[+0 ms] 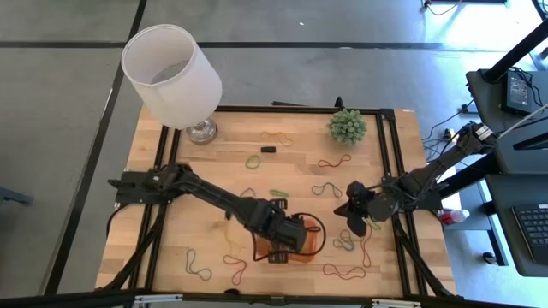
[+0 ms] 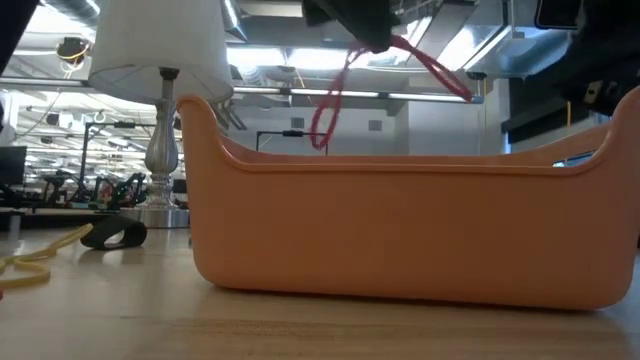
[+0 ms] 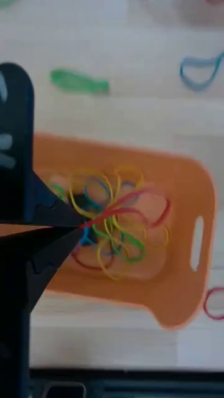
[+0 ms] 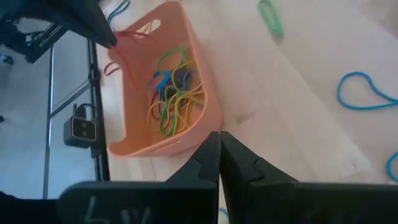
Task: Pick and place rubber bands into bin
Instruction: Put the red rubber band into the orange bin, then put the blue rubber band into the orange bin
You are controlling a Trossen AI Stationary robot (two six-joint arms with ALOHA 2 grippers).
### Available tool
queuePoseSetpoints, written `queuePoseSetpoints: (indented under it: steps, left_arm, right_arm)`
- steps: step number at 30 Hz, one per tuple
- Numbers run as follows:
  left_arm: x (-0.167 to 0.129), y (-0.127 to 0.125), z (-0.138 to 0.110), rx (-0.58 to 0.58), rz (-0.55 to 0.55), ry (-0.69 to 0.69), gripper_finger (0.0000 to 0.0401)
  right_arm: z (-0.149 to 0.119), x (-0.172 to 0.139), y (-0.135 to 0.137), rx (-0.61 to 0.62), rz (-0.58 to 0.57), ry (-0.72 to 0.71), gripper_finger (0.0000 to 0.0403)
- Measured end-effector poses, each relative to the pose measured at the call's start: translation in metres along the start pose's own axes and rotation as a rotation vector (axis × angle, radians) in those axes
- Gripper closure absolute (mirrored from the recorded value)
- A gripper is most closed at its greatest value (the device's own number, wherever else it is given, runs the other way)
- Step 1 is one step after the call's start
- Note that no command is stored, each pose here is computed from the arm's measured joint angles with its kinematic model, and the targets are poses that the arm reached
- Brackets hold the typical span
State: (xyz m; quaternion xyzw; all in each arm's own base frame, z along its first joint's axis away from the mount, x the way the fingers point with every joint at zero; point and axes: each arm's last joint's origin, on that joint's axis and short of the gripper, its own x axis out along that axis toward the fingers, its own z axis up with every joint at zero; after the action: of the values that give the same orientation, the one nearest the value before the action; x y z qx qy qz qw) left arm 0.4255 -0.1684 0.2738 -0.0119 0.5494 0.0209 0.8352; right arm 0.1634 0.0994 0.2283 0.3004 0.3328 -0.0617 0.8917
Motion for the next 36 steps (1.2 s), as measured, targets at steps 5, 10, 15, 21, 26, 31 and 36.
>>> queuePoseSetpoints:
  steps: [5,10,15,21,26,31,36]
  left_arm:
    - [0.022,-0.012,-0.003,-0.065,-0.01,0.032,0.0398]
    - [0.032,-0.016,-0.008,-0.141,-0.002,0.071,0.0383]
    - [0.032,-0.018,-0.013,-0.172,0.012,0.114,0.0334]
    - [0.024,-0.017,-0.014,-0.192,-0.009,0.125,0.0282]
    - [-0.006,-0.014,-0.012,-0.19,-0.034,0.07,0.0278]
    - [-0.051,-0.008,-0.017,-0.096,0.044,-0.038,0.0313]
    - [-0.087,0.003,-0.033,0.029,0.145,-0.024,0.0386]
  right_arm:
    - [-0.003,-0.001,0.001,-0.016,0.009,0.016,0.0396]
    - [-0.003,-0.001,0.002,-0.016,0.01,0.016,0.0396]
    - [-0.003,-0.001,0.002,-0.015,0.01,0.017,0.0396]
    - [-0.003,-0.001,0.002,-0.014,0.011,0.017,0.0396]
    - [-0.003,-0.001,0.002,-0.013,0.011,0.017,0.0396]
    - [-0.003,-0.001,0.002,-0.012,0.012,0.015,0.0396]
    - [-0.001,-0.001,0.005,0.001,0.042,-0.003,0.0399]
